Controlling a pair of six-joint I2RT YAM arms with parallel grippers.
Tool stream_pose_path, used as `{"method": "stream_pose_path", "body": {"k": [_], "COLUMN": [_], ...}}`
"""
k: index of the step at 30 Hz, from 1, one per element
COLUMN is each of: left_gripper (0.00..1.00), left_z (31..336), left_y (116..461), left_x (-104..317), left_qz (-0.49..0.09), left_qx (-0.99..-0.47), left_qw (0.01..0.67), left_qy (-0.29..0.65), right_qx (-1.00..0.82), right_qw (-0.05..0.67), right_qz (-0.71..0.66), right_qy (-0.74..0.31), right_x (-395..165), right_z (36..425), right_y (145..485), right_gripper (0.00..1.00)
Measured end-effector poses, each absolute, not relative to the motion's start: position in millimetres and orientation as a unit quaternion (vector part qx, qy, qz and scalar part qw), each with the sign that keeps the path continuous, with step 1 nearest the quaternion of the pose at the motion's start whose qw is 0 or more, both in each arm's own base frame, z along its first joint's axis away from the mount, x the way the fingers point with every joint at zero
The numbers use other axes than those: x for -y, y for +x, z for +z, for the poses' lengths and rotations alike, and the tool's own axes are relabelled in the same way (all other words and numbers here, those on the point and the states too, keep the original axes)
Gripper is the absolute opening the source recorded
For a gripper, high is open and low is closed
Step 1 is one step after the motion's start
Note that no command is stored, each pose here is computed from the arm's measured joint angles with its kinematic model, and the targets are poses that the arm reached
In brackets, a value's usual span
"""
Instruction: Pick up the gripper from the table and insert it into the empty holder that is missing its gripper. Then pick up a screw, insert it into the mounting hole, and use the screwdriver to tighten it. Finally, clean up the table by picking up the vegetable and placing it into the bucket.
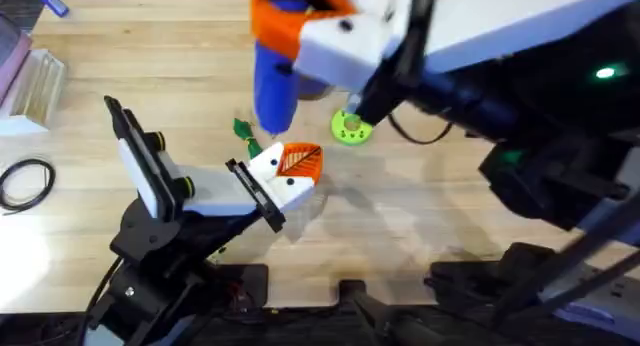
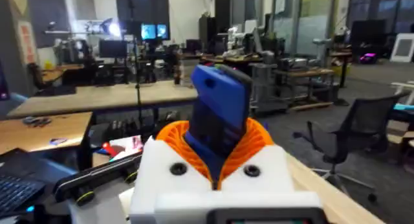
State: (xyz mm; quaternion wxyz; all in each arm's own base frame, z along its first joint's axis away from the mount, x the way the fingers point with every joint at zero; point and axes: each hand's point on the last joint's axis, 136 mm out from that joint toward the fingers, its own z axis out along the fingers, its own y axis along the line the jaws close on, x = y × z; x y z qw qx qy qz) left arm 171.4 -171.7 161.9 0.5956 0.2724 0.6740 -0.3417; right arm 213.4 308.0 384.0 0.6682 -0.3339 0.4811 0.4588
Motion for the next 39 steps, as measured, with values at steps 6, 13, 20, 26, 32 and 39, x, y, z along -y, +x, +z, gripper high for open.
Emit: {"method": "stream_pose_path", "body": {"k": [6, 13, 20, 26, 32, 39], "left_gripper": [0.012, 0.012, 0.012, 0.012, 0.012, 0.012], "left_z": [162, 162, 162, 162, 162, 162], "left_y": [171, 171, 171, 171, 171, 171], "left_x": [172, 172, 172, 172, 172, 172], "left_qz": [-0.342, -0.342, -0.342, -0.342, -0.342, -0.342], "left_qx": [-0.674, -0.674, -0.674, -0.674, -0.674, -0.674], "left_qw": [0.596, 0.595, 0.595, 0.596, 0.595, 0.596], "left_qy": [0.273, 0.273, 0.273, 0.273, 0.273, 0.273], "right_qx": [-0.495, -0.639, -0.692, -0.643, -0.619, -0.612], "right_qw": [0.675, 0.641, 0.557, 0.416, 0.31, 0.294], "right_qz": [0.433, 0.192, -0.13, -0.26, -0.263, -0.269], "right_qy": [-0.335, -0.381, -0.44, -0.588, -0.672, -0.683], "right_x": [-300, -250, -149, -124, -116, -117], "right_z": [379, 278, 196, 121, 55, 47], "right_y": [224, 303, 382, 397, 388, 386], "right_gripper": [0.025, 0.025, 0.025, 0.025, 0.025, 0.356]}}
